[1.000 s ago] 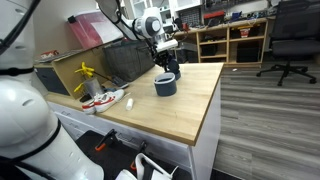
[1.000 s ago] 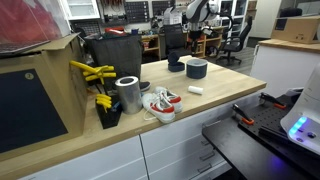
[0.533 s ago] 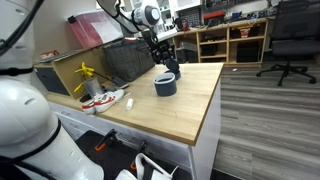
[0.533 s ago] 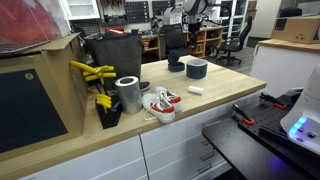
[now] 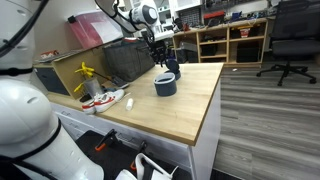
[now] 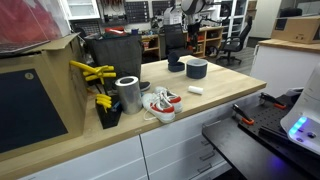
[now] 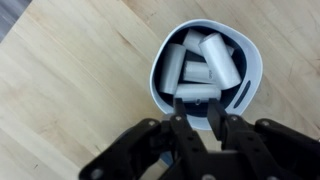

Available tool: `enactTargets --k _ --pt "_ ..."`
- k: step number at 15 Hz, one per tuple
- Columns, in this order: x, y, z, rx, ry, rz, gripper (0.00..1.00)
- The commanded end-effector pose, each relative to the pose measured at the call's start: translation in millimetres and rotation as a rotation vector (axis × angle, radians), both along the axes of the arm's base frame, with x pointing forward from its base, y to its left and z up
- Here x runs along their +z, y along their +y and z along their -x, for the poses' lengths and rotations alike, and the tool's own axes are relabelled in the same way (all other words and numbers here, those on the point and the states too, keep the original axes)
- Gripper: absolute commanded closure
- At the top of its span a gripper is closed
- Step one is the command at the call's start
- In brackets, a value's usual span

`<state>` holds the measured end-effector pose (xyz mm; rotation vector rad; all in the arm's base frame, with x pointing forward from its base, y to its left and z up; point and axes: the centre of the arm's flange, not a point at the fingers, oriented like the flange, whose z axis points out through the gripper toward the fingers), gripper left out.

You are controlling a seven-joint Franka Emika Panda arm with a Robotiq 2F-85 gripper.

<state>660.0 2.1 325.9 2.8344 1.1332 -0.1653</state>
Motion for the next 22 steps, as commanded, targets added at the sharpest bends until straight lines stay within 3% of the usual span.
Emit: enactTargets --k 1,11,17,22 --pt "-9 4 15 0.002 0.06 0.034 0.72" --pt "-58 7 37 0.059 0.108 0.07 0.65" --pt "-85 14 27 0.108 0.081 0.094 0.5" --pt "-109 22 20 0.126 0.065 0.077 0.58"
